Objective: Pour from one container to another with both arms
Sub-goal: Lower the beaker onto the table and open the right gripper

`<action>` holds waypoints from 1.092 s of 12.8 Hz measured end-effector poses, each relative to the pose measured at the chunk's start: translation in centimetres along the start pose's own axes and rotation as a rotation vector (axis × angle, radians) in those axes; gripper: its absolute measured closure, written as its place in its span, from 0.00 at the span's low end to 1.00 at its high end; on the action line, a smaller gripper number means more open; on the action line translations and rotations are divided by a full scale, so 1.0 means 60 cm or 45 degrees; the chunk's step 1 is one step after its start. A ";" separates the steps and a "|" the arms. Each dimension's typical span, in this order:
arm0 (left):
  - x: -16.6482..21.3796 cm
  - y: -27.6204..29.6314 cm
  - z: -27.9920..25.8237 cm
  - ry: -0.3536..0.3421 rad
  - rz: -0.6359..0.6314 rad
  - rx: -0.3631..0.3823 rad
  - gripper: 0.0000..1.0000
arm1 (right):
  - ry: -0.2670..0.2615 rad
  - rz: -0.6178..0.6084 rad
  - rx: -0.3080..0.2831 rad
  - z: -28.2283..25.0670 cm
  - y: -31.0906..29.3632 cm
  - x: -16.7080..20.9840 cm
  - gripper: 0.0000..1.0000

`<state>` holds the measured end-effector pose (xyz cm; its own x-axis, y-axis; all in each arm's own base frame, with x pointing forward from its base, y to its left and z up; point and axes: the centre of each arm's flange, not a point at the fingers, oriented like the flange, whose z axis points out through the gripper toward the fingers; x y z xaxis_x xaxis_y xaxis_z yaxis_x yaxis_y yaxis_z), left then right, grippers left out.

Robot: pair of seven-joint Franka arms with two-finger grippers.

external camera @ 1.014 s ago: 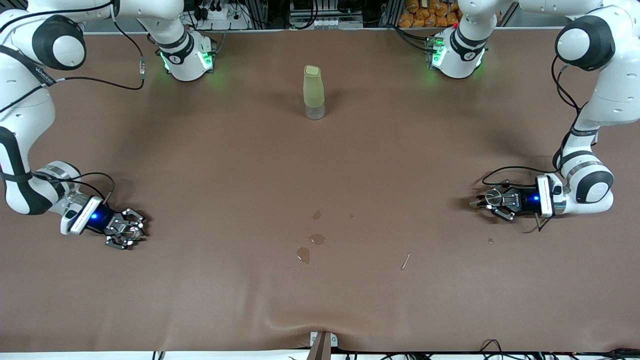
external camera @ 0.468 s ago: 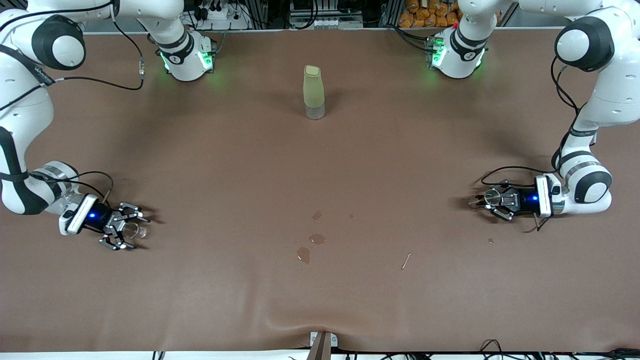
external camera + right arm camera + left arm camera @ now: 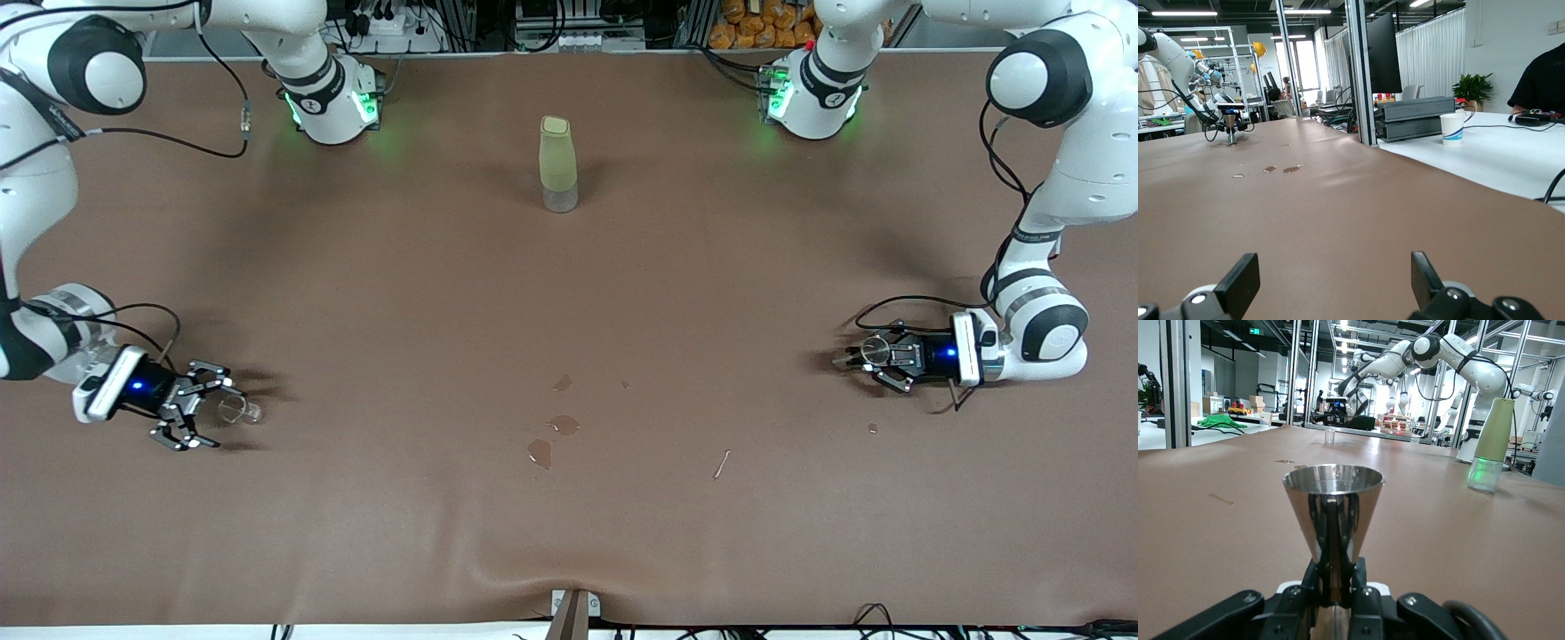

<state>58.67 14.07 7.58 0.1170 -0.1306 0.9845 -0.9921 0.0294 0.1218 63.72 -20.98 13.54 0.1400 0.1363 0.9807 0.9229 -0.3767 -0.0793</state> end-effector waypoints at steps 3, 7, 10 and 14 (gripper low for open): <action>0.004 -0.004 -0.001 -0.003 0.009 0.000 0.79 | -0.048 -0.014 0.036 0.005 0.010 0.076 0.00; 0.007 -0.007 0.000 -0.007 0.016 -0.002 0.79 | -0.150 -0.041 0.057 0.064 0.018 0.186 0.00; 0.005 -0.008 0.003 -0.007 0.015 -0.003 0.79 | -0.267 -0.018 0.070 0.096 0.013 0.289 0.00; -0.003 -0.008 0.009 0.003 0.007 -0.006 0.79 | -0.450 0.112 0.077 0.114 -0.015 0.428 0.00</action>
<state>59.09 13.52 7.25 0.1114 -0.1283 0.9855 -0.9926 0.0349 0.1167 68.92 -10.87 37.61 0.3250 0.4183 0.8482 0.9200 -0.3476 -0.1811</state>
